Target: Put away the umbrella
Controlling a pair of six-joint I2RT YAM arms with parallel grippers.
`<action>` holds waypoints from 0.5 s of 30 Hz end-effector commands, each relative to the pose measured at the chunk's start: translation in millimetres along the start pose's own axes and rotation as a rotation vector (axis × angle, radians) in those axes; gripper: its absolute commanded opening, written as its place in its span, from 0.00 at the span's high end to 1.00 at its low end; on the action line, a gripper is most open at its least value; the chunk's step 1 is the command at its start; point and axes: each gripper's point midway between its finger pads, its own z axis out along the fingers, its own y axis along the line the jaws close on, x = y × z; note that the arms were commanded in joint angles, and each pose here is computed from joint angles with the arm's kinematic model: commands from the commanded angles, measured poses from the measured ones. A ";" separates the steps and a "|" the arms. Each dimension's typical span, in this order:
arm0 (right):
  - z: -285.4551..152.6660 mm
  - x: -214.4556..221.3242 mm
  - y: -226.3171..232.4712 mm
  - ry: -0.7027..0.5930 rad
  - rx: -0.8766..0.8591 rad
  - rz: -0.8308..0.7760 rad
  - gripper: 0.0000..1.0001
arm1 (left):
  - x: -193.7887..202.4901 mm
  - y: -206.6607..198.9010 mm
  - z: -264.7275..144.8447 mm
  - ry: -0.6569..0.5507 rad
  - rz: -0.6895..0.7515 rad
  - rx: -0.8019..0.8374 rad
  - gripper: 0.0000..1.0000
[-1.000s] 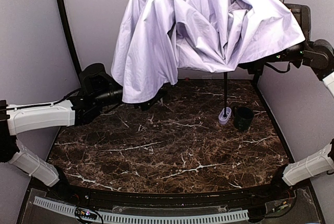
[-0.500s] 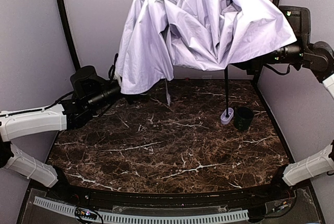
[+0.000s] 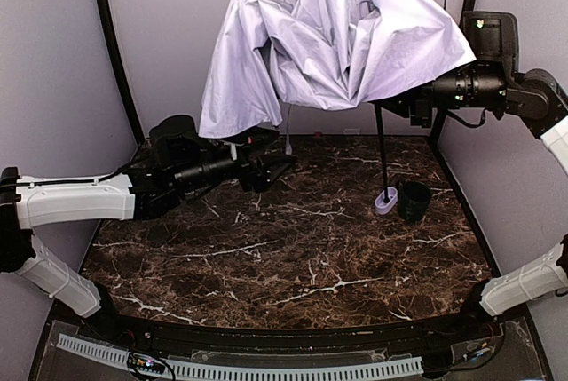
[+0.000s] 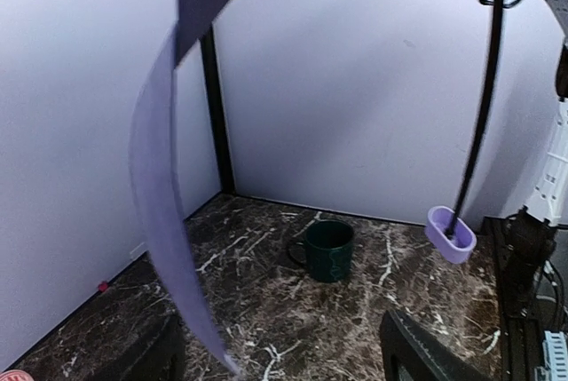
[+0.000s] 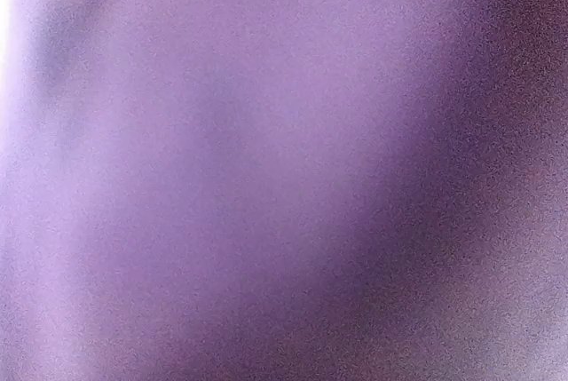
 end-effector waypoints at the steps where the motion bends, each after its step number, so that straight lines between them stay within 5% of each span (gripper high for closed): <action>1: -2.3 -25.1 -1.3 -0.098 -0.001 -0.026 1.00 | -17.1 37.9 12.1 -0.028 0.027 -0.189 0.22; 9: -7.4 -25.9 4.4 -0.113 -0.014 -0.038 1.00 | -20.4 47.3 37.4 -0.014 0.093 -0.204 0.29; 15: -15.5 -25.3 7.0 -0.112 -0.001 -0.040 1.00 | -25.2 47.5 22.4 -0.029 0.076 -0.224 0.92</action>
